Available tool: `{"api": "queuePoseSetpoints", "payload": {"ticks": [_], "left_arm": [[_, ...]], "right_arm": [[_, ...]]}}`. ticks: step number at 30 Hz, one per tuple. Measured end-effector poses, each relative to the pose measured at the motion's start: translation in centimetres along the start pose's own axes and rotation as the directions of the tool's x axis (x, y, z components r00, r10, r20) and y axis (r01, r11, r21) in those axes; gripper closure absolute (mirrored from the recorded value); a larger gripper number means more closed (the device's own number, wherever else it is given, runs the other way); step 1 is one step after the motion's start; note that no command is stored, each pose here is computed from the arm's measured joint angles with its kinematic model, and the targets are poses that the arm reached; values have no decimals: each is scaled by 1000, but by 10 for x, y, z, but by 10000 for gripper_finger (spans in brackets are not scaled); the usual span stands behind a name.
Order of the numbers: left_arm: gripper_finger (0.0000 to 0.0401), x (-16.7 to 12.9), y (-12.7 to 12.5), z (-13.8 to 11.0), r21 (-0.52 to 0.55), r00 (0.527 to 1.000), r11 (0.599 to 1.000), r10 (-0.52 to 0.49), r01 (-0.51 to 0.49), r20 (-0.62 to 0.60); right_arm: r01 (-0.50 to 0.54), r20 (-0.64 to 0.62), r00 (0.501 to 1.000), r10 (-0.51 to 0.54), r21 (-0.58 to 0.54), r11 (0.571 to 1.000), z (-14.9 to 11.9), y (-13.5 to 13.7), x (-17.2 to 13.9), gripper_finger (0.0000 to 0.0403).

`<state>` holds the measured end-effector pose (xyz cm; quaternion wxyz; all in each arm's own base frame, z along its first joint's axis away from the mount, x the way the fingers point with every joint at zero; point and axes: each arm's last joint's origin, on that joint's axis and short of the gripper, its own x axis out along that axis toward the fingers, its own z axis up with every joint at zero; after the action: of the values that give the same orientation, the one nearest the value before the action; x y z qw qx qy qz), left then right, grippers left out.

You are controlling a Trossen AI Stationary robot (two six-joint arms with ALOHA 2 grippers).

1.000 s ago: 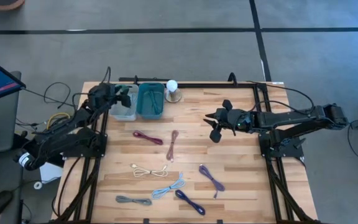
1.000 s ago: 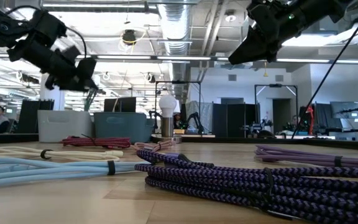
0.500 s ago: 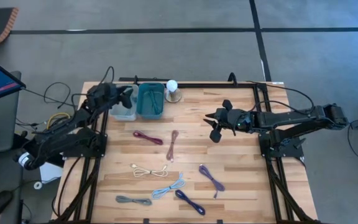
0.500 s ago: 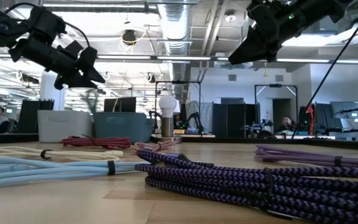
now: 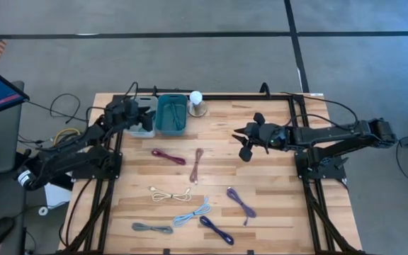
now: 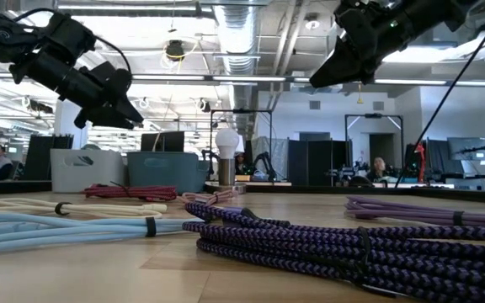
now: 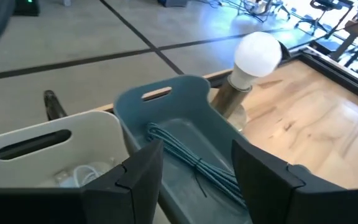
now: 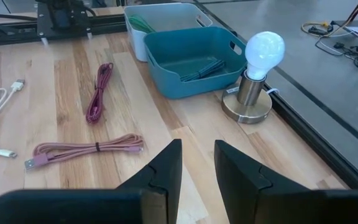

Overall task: Pick & Place USB Port
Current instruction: Put the purple charger cable into the gray bin

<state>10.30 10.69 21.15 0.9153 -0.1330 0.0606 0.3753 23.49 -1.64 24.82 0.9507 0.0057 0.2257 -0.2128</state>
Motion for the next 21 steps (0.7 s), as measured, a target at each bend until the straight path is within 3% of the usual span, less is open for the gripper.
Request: {"api": "queuePoseSetpoints", "payload": {"ticks": [18,21], "left_arm": [[215,0,-5,6,9,997,999,-37,37,61],[215,-1,-7,11,19,989,995,-100,99,107]], "right_arm": [[3,43,999,-3,-7,1000,5,-1,1,316],[-2,59,998,2,-7,1000,6,-1,0,316]]}}
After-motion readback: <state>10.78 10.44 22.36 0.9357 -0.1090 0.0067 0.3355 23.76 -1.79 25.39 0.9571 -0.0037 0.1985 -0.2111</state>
